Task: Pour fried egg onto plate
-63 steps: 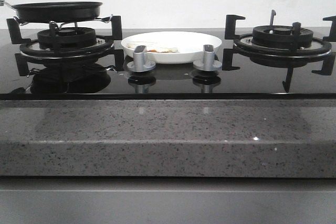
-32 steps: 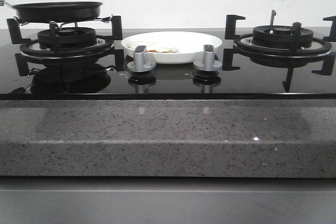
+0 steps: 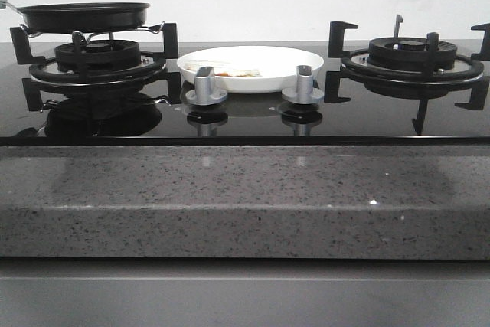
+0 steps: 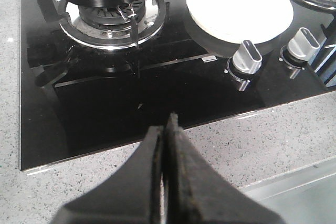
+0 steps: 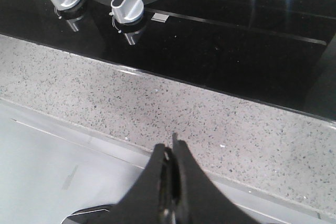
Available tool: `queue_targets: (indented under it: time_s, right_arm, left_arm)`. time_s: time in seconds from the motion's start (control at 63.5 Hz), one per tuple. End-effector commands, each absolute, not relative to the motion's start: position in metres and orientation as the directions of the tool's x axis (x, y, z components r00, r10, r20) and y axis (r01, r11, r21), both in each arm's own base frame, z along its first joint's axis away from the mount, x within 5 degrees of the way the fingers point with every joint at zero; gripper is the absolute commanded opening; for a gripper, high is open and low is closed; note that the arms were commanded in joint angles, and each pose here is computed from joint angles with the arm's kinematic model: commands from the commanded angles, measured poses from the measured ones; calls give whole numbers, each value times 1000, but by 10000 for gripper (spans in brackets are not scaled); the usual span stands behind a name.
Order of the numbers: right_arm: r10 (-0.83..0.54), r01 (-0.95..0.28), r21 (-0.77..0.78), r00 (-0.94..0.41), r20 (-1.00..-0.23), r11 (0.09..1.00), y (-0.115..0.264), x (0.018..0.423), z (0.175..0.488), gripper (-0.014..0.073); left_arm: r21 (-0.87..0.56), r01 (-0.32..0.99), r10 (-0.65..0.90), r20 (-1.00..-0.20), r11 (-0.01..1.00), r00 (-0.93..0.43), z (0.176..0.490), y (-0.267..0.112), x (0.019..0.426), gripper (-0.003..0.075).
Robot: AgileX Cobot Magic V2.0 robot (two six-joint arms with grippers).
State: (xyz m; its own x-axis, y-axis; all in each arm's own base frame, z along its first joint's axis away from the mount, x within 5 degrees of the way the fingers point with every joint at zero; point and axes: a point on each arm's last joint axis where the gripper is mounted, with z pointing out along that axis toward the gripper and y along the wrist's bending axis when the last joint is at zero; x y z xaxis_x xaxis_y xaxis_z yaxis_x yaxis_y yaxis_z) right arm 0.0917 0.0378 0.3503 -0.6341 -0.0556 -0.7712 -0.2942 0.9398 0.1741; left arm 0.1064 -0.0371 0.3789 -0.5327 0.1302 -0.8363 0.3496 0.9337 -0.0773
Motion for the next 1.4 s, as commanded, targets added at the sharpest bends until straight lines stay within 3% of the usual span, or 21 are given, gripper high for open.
queue_targets:
  time_s: [0.0,0.268,0.567,0.756,0.961,1.04,1.103,1.386]
  right_arm:
    - [-39,-300,164,-572,-820,940,38,95,362,-69]
    - [-39,-300,164,-572,-820,940,38,95,362,-69]
    - [-39,-300,164,-571,-820,940,38,95,362,-69]
    - [-39,-300,164,-571,-820,940,38,95,362,-69]
    - [-39,-300,164,-571,-820,940,38,95,362,-69]
    - [-39,-300,164,-571,-820,940,38,95,362,-69]
    - [-40,-300,164,-573,-819,940,37,94,361,-69]
    - [-39,-299,164,-572,-819,940,38,95,361,-69]
  left_arm:
    - [-99,349,80,-883,932,-463,392,-39,107,-20]
    - [-2,303,140,-883,953,-448,381,-31,112,-20]
    - [77,162,93,-991,984,-92,320,-13,80,-20]
    - [65,75,58,-994,995,92,267,-5,59,-20]
    - [-19,45,-29,-975,999,220,233,-2,52,-20]
    - [-70,57,-82,-967,996,240,223,-2,52,-20]
    - [-109,68,-120,-977,992,177,219,-3,53,-20]
    - [-114,70,-125,-978,991,167,218,-3,54,-20]
